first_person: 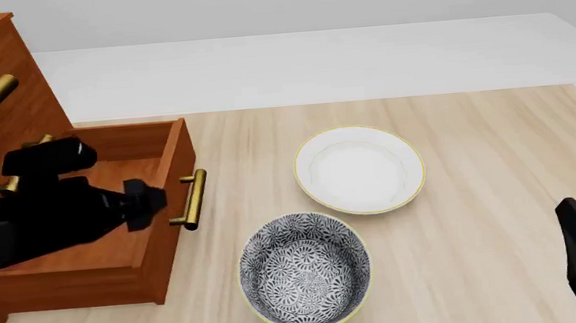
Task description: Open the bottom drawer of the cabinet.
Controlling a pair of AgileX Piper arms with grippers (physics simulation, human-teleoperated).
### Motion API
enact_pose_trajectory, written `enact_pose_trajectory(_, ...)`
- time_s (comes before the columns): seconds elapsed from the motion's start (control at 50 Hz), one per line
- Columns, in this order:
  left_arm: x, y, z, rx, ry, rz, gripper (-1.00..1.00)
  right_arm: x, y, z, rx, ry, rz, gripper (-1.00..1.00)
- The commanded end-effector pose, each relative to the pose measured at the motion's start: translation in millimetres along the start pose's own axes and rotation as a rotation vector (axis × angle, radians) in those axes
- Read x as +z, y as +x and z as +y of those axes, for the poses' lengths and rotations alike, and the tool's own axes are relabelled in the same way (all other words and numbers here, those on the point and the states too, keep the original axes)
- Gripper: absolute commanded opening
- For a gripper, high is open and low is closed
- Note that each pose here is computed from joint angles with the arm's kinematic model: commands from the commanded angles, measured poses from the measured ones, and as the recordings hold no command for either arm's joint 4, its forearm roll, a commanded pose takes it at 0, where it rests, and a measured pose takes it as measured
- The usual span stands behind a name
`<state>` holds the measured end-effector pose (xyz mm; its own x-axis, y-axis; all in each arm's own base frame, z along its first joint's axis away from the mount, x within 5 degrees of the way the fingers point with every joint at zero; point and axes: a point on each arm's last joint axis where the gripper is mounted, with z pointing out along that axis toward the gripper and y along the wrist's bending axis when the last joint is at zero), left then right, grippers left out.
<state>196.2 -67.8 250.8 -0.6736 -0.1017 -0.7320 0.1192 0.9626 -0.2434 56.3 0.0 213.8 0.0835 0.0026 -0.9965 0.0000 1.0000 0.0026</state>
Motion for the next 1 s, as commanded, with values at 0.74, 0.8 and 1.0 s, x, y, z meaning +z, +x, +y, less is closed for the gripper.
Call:
enact_pose_trajectory(0.74, -111.5, -29.3, -6.9, -0.008, 0.053, -0.208, 1.0, 0.0, 0.0, 0.0, 0.0, 0.0, 0.0, 1.0)
enact_pose_trajectory(0.8, -124.3, -23.4, -4.5, -0.013, 0.056, -0.229, 1.0, 0.0, 0.0, 0.0, 0.0, 0.0, 0.0, 1.0)
enact_pose_trajectory(1.0, -169.5, -17.9, -7.6, 0.029, 0.118, -0.31, 1.0, 0.0, 0.0, 0.0, 0.0, 0.0, 0.0, 1.0)
